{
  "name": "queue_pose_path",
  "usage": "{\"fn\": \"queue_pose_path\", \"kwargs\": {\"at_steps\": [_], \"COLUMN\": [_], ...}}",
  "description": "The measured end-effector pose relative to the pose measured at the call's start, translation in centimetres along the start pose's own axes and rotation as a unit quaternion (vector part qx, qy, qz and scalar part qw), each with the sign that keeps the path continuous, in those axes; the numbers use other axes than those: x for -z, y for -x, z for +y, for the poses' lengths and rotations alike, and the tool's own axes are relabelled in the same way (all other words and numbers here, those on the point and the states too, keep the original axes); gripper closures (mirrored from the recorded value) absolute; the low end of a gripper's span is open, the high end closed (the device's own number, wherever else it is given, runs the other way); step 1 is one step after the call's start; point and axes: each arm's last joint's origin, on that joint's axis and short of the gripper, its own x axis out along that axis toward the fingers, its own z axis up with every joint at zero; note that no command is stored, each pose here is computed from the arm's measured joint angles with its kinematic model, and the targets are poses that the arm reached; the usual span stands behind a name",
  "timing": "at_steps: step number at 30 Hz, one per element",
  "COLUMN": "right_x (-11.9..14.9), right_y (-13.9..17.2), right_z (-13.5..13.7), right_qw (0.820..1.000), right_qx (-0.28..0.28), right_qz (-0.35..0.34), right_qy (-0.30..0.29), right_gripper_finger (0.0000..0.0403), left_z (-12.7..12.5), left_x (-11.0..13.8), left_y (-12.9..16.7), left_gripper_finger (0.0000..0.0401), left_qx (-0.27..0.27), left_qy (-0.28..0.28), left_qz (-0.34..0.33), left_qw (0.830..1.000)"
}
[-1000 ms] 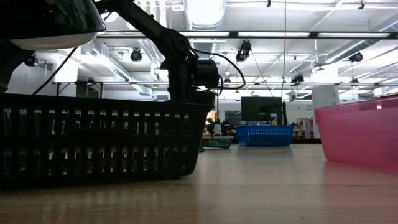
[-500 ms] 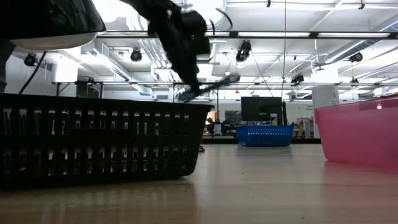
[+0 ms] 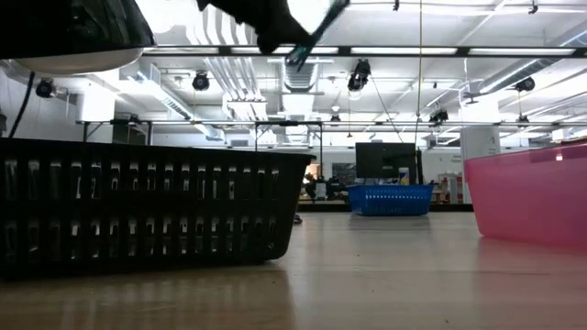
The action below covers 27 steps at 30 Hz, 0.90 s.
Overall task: Pick and place items into bin
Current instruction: Put the blue charger cable into the pink bin
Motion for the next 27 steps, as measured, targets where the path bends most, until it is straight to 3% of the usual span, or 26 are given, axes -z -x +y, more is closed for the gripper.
{"fn": "queue_pose_path", "kwargs": {"at_steps": [8,12,17,23,27], "right_x": [0.1,0.1,0.1,0.3,0.7], "right_y": [-0.2,-0.2,-0.2,-0.5,-1.1], "right_z": [0.1,0.2,0.2,0.5,0.9], "right_qw": [1.0,1.0,1.0,1.0,1.0], "right_qx": [0.0,0.001,0.0,-0.013,-0.009], "right_qz": [0.002,0.002,0.002,0.01,0.016], "right_qy": [0.011,0.012,0.011,0.013,0.018], "right_gripper_finger": [0.0344,0.0344,0.0342,0.0293,0.0242], "left_z": [0.5,0.4,0.1,-0.3,-0.3], "left_x": [-0.2,0.7,2.4,4.3,5.1], "left_y": [1.8,1.9,1.7,1.4,1.2], "left_gripper_finger": [0.0399,0.0399,0.0399,0.0399,0.0399], "left_qx": [0.04,0.094,0.123,0.155,0.157], "left_qy": [0.029,0.048,0.05,0.082,0.095], "left_qz": [-0.098,-0.148,-0.193,-0.246,-0.25], "left_qw": [0.994,0.983,0.972,0.953,0.951]}}
